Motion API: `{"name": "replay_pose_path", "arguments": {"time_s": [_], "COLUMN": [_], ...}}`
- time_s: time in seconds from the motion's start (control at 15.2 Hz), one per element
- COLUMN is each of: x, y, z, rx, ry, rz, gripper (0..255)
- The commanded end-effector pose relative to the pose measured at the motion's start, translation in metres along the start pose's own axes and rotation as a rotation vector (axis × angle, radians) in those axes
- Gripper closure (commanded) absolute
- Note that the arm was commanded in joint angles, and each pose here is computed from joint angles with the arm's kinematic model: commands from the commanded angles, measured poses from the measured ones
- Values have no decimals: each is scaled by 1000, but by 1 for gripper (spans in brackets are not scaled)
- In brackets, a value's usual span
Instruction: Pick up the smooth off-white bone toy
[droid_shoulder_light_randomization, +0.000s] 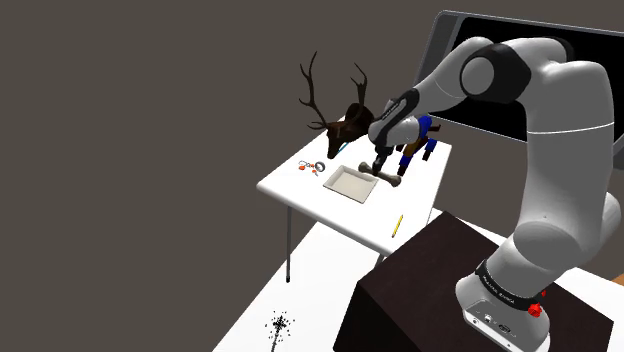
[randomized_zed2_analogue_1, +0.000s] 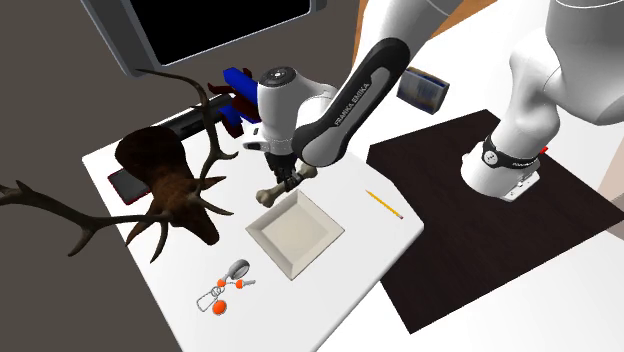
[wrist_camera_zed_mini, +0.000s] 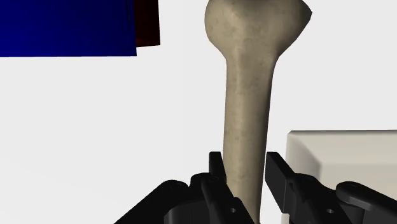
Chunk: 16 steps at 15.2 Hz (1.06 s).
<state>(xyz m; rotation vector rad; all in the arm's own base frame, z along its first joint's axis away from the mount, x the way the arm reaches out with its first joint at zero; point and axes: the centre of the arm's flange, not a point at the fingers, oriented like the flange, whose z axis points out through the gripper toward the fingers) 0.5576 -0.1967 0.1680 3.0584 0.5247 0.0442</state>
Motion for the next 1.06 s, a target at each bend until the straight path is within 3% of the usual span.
{"name": "replay_pose_path", "arguments": {"time_s": [0.0,0.99], "x": [0,2], "y": [0,3], "z": [-8,-78], "rx": [0,0], "ry": [0,0], "rz": [0,0], "gripper": [255,255]}}
